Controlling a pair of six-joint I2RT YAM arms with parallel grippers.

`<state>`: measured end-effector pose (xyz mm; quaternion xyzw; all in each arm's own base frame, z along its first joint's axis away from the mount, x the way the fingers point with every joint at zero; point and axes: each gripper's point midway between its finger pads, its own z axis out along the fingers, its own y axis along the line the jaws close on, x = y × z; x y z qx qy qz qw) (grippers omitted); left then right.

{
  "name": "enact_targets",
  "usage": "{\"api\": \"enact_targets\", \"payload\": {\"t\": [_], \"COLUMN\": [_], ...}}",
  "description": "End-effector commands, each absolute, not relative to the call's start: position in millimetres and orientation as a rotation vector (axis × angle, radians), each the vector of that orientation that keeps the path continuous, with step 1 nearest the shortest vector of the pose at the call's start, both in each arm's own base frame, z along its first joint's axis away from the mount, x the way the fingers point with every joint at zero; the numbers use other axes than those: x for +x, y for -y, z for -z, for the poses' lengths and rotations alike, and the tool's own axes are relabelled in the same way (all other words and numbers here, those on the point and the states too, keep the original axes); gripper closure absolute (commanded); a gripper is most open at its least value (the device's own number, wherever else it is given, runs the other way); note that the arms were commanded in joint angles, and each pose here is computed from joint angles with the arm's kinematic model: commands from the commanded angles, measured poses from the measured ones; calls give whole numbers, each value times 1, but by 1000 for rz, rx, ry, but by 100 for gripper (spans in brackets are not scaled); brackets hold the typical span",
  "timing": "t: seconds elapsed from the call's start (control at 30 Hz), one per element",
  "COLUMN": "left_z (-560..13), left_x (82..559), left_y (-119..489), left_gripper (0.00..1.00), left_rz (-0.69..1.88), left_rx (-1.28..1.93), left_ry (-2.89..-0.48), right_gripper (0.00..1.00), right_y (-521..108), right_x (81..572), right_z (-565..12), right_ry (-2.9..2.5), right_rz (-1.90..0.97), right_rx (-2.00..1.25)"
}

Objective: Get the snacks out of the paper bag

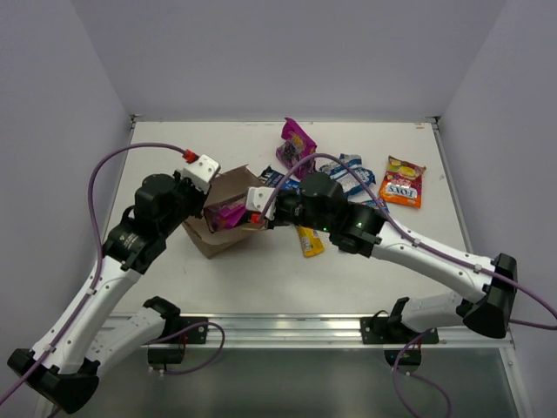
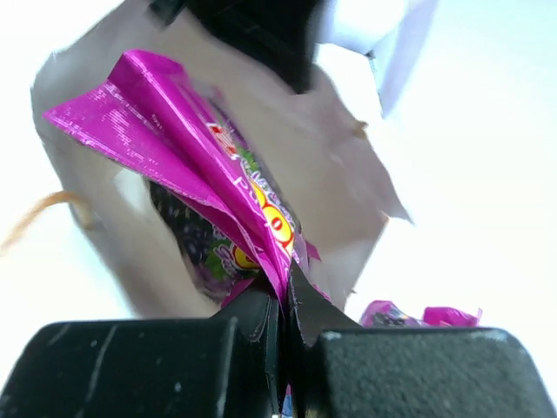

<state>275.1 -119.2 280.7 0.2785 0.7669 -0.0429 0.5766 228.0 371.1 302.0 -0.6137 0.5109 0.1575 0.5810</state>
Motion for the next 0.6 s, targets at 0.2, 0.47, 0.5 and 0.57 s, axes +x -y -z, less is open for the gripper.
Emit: {"api": "enact_targets", "payload": {"t": [0.2, 0.47, 0.5, 0.57], "left_z": [-282, -276, -276, -277], "left_x": [303, 306, 306, 306], "left_y": [90, 78, 77, 76], "left_gripper": [100, 100, 100, 100], "left_rz": [-32, -27, -25, -18], "left_rx": [325, 205, 198, 186], "left_ry": [-1896, -1957, -1961, -1963], "right_gripper": [100, 100, 100, 100], "right_y": [-276, -171, -160, -128], "right_x": [227, 361, 374, 404], "right_z": [-531, -512, -507, -493], "right_ry": [-989, -1327, -1354, -1414], "right_rz": [-457, 14, 35, 100], "right_rx": [-886, -433, -398, -301]}}
